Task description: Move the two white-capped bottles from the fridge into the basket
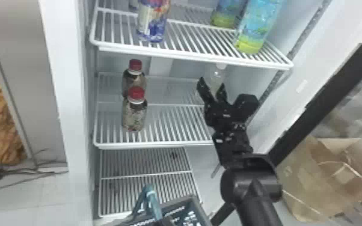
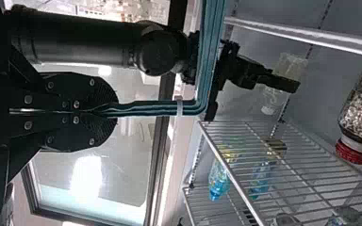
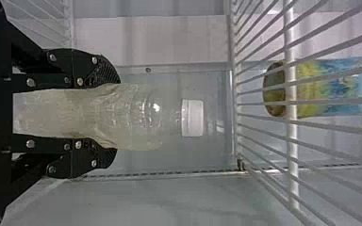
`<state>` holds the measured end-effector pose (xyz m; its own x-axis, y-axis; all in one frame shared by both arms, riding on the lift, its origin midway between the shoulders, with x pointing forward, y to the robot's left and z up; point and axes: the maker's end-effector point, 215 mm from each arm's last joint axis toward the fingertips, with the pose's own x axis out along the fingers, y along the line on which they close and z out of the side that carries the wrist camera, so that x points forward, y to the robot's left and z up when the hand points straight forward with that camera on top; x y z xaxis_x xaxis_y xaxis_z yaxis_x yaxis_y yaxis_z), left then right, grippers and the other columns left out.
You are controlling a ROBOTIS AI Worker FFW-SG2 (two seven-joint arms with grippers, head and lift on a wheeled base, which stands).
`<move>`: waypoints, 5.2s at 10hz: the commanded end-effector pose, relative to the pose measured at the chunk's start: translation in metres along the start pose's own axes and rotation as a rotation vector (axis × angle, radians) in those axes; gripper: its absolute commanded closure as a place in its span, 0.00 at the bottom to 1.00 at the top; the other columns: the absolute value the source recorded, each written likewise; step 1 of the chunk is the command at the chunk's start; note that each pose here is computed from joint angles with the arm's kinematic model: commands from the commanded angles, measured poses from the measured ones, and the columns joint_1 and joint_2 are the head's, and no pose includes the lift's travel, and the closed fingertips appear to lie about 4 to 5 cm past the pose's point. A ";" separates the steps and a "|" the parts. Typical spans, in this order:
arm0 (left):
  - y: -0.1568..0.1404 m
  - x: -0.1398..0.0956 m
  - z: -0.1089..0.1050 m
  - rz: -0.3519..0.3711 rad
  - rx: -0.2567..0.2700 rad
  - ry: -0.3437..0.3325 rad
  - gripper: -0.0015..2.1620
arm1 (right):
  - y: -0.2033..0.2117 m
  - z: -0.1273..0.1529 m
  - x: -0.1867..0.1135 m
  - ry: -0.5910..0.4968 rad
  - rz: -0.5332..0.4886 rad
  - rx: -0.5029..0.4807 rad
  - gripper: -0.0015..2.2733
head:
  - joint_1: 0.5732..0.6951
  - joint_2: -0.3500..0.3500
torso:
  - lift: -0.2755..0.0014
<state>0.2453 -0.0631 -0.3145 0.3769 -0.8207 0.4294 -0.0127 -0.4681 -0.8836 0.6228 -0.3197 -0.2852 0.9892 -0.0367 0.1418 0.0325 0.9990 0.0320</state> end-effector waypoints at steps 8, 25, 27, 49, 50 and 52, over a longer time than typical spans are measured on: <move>-0.001 0.000 0.001 0.000 0.002 0.000 0.52 | 0.047 0.047 -0.106 -0.001 0.123 0.129 0.37 | 1.00 0.00 | 0.06; -0.001 -0.005 0.004 0.002 0.006 -0.016 0.52 | 0.145 -0.025 -0.354 0.805 0.340 0.346 0.36 | 1.00 0.00 | 0.06; 0.000 -0.006 0.005 0.003 0.005 -0.017 0.52 | 0.149 -0.039 -0.372 0.883 0.365 0.344 0.36 | 1.00 0.00 | 0.06; 0.003 -0.004 -0.002 0.011 0.002 0.004 0.52 | 0.070 0.086 -0.257 0.083 0.060 0.156 0.03 | 1.00 0.00 | 0.06; 0.003 -0.004 -0.002 0.011 0.002 0.004 0.52 | 0.068 0.086 -0.261 0.083 0.055 0.156 0.03 | 1.00 0.00 | 0.06; 0.003 -0.002 -0.003 0.011 0.003 0.009 0.52 | 0.070 0.079 -0.260 0.094 0.057 0.173 0.03 | 1.00 0.00 | 0.06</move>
<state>0.2417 -0.0629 -0.3176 0.3695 -0.8280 0.4218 -0.0141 -0.4589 -0.8884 0.3555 -0.2432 -0.2408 0.9980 0.0290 0.0563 -0.0394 0.9802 0.1938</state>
